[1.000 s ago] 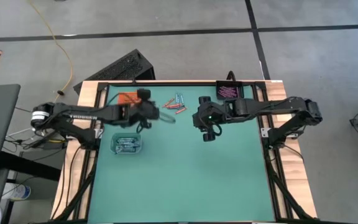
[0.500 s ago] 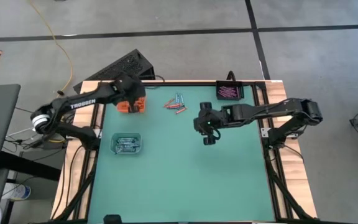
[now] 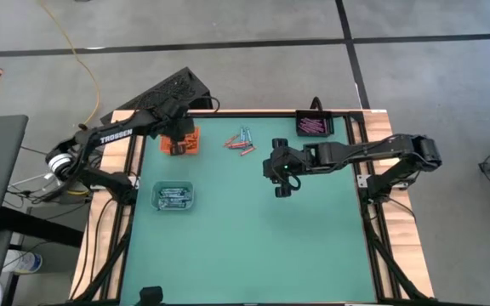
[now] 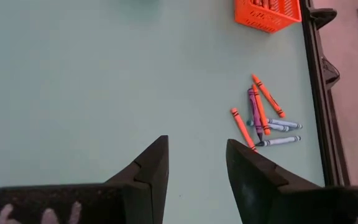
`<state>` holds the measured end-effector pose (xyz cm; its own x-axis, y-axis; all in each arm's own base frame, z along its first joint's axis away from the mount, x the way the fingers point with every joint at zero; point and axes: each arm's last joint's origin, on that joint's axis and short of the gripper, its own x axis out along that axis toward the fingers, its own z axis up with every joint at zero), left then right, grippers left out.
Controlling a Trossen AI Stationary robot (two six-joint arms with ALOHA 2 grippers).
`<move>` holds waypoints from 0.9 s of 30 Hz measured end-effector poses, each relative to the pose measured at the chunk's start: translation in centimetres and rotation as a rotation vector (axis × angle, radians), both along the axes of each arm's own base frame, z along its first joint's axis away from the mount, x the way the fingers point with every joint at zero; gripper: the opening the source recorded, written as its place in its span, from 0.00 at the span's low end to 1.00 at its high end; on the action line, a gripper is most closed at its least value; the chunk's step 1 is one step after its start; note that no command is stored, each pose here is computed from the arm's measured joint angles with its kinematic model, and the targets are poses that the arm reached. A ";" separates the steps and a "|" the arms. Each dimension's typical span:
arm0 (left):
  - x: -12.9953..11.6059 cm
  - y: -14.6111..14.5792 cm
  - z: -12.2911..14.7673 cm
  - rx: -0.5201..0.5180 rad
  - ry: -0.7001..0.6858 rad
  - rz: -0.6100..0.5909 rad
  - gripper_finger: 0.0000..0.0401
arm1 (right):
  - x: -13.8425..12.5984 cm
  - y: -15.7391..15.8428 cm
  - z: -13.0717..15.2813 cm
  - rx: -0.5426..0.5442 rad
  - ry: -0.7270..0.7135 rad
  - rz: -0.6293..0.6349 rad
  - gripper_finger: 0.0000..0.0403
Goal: Sort crayons
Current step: Put the right orange crayon into the top left orange bin, then put the orange crayon into the orange basket
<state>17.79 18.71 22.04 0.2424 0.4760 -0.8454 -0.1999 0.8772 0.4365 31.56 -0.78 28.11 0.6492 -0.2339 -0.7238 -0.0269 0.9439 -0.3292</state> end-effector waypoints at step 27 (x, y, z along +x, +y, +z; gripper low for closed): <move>6.8 -8.4 3.0 -0.223 -0.414 -0.229 0.39 | -1.5 -9.7 -5.5 0.135 -0.166 0.112 0.40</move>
